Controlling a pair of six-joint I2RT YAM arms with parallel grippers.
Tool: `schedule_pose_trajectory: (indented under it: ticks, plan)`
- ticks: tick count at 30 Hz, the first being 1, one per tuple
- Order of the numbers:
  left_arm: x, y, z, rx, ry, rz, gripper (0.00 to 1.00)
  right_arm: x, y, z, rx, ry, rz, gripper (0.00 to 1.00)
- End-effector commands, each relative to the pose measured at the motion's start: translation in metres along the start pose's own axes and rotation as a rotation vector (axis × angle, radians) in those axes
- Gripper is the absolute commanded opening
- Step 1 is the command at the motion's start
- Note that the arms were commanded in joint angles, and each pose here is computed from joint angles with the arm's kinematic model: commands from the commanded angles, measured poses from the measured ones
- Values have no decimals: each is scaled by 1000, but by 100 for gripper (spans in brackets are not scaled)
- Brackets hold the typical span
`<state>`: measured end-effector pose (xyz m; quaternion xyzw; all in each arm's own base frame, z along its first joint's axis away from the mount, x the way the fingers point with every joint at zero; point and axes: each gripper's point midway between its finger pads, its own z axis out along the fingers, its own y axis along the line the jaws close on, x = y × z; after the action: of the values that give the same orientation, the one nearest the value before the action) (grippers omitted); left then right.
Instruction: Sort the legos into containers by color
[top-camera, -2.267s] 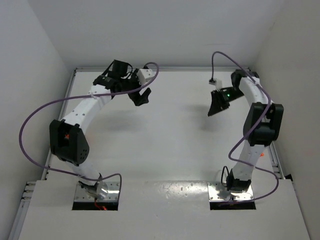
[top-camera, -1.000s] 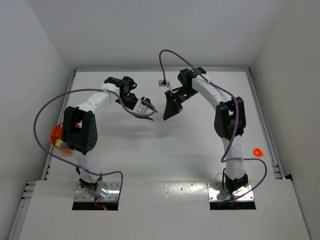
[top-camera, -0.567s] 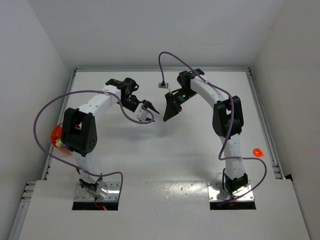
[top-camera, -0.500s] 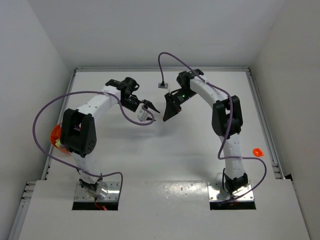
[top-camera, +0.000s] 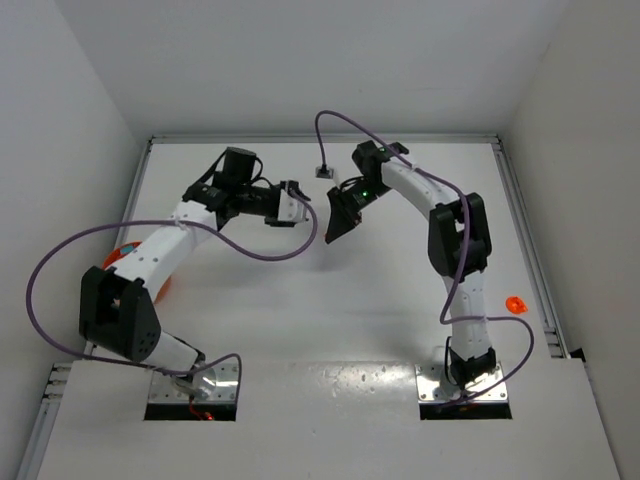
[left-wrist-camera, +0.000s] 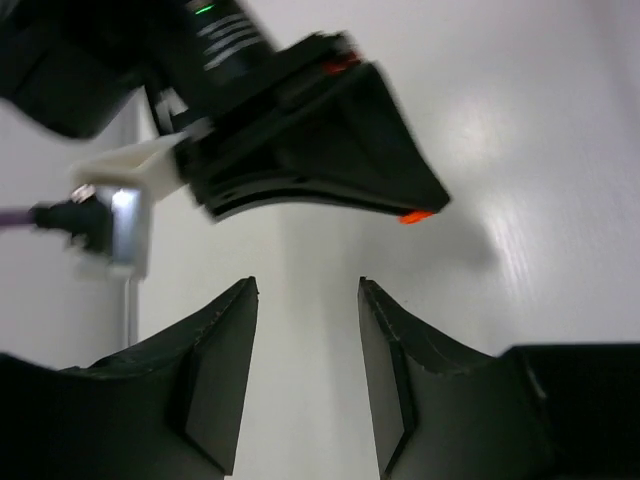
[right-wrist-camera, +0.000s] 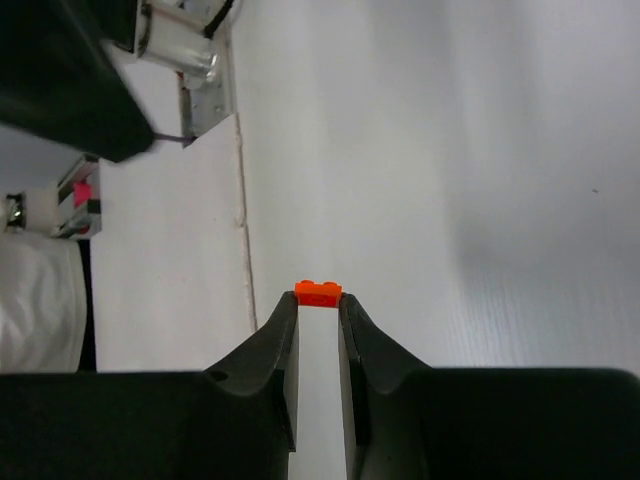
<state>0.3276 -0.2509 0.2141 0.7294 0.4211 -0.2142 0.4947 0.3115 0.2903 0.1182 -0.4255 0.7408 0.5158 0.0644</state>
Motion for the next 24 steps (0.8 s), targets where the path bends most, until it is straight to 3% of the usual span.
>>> schedule_pose_trajectory:
  ticks: [1, 5, 8, 12, 15, 20, 24]
  plan:
    - [-15, 60, -24, -329, 84, -307, 50, -28, 8, -28, 137, -65, -110, 0]
    - [-4, 80, -48, -526, 109, -788, 55, -23, -2, -40, 254, -105, -101, 0]
    - [18, 76, -55, -556, 92, -1075, 57, -27, -2, -57, 421, -225, -199, 0]
    - [15, 63, -47, -492, -47, -1497, 51, -42, 9, -80, 633, -390, -342, 0]
    - [2, 61, -31, -418, -116, -1593, 50, -48, 4, -82, 706, -420, -371, 0]
    - [-13, 75, -13, -427, -173, -1586, 53, -83, -17, -93, 838, -454, -433, 0]
    - [-16, 90, 3, -407, -225, -1601, 53, -106, -23, -84, 848, -453, -466, 0]
